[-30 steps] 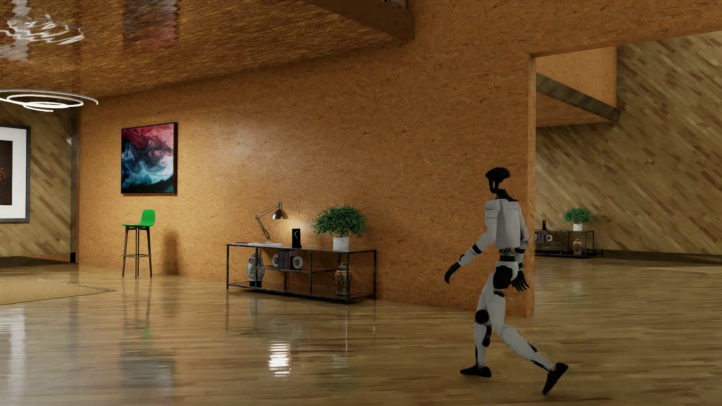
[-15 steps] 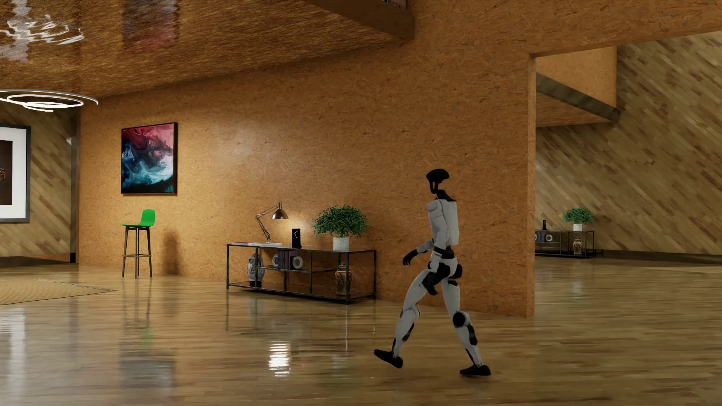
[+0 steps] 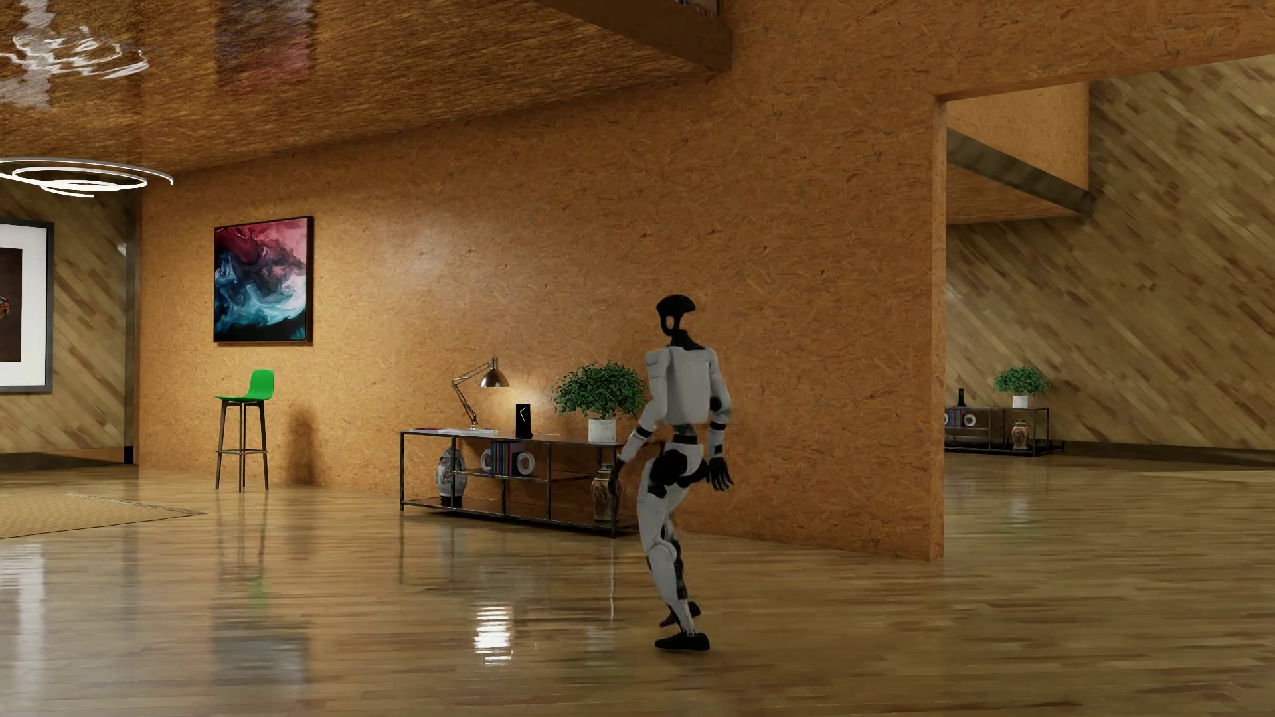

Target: Move towards the dark green stool

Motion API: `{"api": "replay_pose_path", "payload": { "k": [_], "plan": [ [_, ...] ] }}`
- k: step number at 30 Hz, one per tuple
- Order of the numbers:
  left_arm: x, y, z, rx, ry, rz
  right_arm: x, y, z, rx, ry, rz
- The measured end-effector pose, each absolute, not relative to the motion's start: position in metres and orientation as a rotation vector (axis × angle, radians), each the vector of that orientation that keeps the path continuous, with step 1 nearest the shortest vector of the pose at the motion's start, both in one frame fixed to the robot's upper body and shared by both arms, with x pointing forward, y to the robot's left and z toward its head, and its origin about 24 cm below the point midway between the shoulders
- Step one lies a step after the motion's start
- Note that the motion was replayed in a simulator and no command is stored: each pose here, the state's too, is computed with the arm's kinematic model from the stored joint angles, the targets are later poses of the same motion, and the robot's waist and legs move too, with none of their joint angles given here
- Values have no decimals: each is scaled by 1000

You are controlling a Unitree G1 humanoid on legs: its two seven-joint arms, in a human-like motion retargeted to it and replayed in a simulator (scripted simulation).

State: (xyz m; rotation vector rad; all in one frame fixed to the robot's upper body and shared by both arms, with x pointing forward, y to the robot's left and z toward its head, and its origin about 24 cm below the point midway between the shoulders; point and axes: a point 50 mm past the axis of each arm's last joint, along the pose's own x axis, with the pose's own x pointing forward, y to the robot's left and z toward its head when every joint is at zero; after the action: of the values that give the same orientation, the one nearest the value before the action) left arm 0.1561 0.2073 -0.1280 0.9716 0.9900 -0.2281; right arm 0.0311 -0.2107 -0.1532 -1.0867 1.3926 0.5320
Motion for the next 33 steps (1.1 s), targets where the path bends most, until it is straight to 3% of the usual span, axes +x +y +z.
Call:
{"api": "replay_pose_path", "payload": {
  "k": [2,3,6,8,10,12,15,17,19,21,23,25,26,29,30,31,33],
  "plan": [
    [195,211,-104,968,835,-135,29,-208,-153,-943,1404,344],
    [211,213,-93,980,771,-97,32,-208,-153,-946,1414,332],
    [230,219,-78,961,727,-13,55,-207,-155,-1112,1391,536],
    [232,207,-83,1023,762,-111,70,-211,-153,-1217,1373,599],
    [227,192,-92,1129,795,-254,80,-214,-148,-1202,1349,466],
    [212,189,-97,1097,818,-272,102,-206,-146,-1175,1297,354],
    [172,199,-107,905,844,-118,168,-182,-128,-1409,987,451],
    [137,209,-119,822,957,-52,216,-159,-103,-1447,713,467],
    [101,219,-130,767,1096,-16,259,-143,-66,-1458,465,391],
    [66,222,-143,776,1252,-48,289,-136,-29,-1511,279,336],
    [40,220,-153,798,1392,-165,304,-144,-4,-1561,203,290],
    [26,217,-158,831,1450,-267,304,-164,1,-1586,242,251],
    [22,216,-158,824,1460,-259,299,-174,-4,-1599,284,235],
    [-3,208,-153,664,1471,6,269,-184,-51,-1494,542,240],
    [-12,201,-153,593,1486,47,248,-189,-74,-1420,694,250],
    [-18,195,-154,552,1514,31,220,-195,-98,-1364,874,269],
    [-15,187,-158,581,1551,-41,163,-196,-133,-1368,1140,447]
  ]
}}
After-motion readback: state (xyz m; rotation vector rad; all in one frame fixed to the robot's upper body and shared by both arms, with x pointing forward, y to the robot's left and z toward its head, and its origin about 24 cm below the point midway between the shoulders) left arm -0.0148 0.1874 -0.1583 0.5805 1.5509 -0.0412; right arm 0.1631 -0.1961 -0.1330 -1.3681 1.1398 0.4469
